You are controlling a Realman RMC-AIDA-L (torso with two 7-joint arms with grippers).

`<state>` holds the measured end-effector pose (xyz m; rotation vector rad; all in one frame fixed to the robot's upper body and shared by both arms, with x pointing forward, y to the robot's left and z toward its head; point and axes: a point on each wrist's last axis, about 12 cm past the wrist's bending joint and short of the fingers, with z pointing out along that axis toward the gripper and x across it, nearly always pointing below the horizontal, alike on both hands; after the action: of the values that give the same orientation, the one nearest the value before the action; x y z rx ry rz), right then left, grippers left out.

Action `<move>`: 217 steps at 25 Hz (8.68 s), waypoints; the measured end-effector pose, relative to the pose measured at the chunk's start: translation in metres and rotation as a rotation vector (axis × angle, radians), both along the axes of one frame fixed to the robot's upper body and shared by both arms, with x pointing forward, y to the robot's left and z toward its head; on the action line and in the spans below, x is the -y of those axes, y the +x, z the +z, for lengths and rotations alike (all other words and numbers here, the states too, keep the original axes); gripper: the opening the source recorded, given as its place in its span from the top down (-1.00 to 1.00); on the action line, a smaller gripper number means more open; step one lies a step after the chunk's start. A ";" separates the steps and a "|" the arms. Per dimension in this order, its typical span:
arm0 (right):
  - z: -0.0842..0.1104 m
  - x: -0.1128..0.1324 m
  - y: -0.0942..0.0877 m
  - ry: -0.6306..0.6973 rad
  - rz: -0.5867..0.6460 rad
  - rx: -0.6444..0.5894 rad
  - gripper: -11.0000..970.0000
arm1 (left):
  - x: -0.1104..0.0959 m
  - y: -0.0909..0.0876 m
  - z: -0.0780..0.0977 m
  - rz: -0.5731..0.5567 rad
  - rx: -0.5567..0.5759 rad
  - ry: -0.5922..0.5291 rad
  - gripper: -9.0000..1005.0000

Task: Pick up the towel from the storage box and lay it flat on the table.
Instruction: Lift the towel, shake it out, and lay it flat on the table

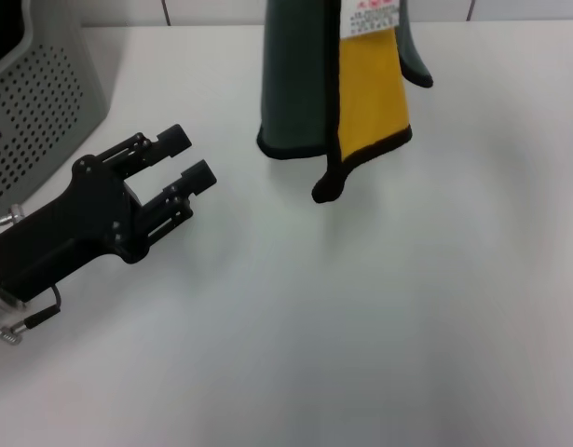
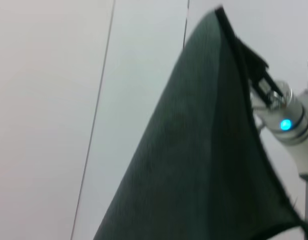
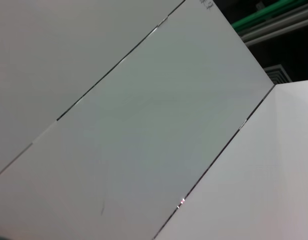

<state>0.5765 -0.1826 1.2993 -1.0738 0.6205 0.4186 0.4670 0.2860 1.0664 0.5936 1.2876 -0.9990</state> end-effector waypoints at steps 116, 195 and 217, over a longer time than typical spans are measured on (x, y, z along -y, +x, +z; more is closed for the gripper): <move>-0.101 0.068 -0.011 0.140 0.516 -1.056 0.96 | -0.018 0.050 0.100 -0.437 -0.027 0.109 0.94; -0.125 0.002 0.061 -0.831 -0.051 -0.841 0.96 | -0.014 0.125 0.080 -0.140 -0.621 0.754 0.94; -0.143 -0.009 0.068 -0.824 -0.169 -0.789 0.96 | -0.018 0.127 0.078 -0.062 -0.666 0.762 0.94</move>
<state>0.6444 -0.1739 1.1559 -1.6149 1.6700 0.4441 0.5941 0.3043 1.1447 0.9158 2.2929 -0.7511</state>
